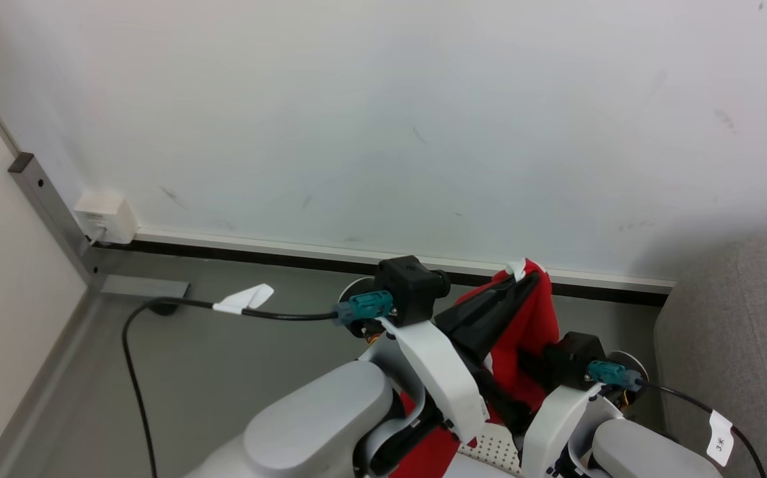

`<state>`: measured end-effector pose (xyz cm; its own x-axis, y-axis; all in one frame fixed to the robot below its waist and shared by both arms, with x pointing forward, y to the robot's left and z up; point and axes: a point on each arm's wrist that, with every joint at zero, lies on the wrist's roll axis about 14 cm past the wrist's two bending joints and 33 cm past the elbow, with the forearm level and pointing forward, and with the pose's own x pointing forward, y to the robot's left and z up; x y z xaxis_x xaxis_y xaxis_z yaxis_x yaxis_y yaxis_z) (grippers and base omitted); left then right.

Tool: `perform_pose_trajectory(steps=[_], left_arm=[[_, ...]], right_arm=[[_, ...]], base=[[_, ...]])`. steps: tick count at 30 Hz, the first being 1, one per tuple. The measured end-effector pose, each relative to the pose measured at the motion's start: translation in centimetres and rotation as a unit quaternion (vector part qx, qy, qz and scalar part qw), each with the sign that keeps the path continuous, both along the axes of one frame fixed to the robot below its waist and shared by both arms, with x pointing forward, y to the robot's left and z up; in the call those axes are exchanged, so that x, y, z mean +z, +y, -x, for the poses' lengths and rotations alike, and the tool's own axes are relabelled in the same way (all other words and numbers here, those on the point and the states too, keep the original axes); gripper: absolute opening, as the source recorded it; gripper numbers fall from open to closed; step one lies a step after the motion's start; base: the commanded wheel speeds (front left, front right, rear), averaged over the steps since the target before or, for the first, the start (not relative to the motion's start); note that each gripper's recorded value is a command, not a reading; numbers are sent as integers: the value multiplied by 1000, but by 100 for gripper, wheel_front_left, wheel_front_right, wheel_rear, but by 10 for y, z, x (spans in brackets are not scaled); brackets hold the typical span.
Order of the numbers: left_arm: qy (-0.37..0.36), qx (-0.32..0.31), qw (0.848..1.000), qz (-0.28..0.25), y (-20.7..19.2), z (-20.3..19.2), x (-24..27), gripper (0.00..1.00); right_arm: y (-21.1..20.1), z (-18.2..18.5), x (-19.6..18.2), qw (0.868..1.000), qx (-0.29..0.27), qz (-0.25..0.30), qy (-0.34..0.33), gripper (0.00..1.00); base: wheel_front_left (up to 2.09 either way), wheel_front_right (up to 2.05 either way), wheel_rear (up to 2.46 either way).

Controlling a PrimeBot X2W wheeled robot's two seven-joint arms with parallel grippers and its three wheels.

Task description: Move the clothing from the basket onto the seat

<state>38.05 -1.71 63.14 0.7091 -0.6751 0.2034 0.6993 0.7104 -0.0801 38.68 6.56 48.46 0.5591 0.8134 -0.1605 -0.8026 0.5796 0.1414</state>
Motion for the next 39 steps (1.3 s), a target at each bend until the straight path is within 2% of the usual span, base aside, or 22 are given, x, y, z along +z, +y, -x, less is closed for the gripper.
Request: perform_pose_trajectory(steps=[1,14,25,26,28,29,33,39], left_arm=[[1,2,1000,0,1,0,-1,0],[12,22,1000,-3,11,-9,-10,0],[32,22,999,-13,8,-15,-31,0],[33,18,999,-14,6,-15,-33,3],[36,9,999,-14,0,-14,-35,48],[37,4,999,-12,-3,-13,-35,100],[39,-20,999,-6,-19,-11,-36,100],[38,-52,998,-5,-39,-8,-38,100]], right_arm=[[1,0,0,1000,1,-1,2,0],[-11,-12,19,999,-25,-32,-9,0],[-57,-22,31,993,-94,-64,-29,0],[-64,-24,34,992,-103,-68,-33,0],[-77,-27,38,989,-122,-75,-40,0],[-85,-28,40,987,-133,-77,-44,0],[-115,-33,54,978,-175,-90,-70,0],[-174,-37,77,957,-246,-94,-119,0]], base=[[0,0,0],[0,0,0],[0,0,0],[0,0,0],[0,0,0],[0,0,0],[0,0,0],[0,0,0]])
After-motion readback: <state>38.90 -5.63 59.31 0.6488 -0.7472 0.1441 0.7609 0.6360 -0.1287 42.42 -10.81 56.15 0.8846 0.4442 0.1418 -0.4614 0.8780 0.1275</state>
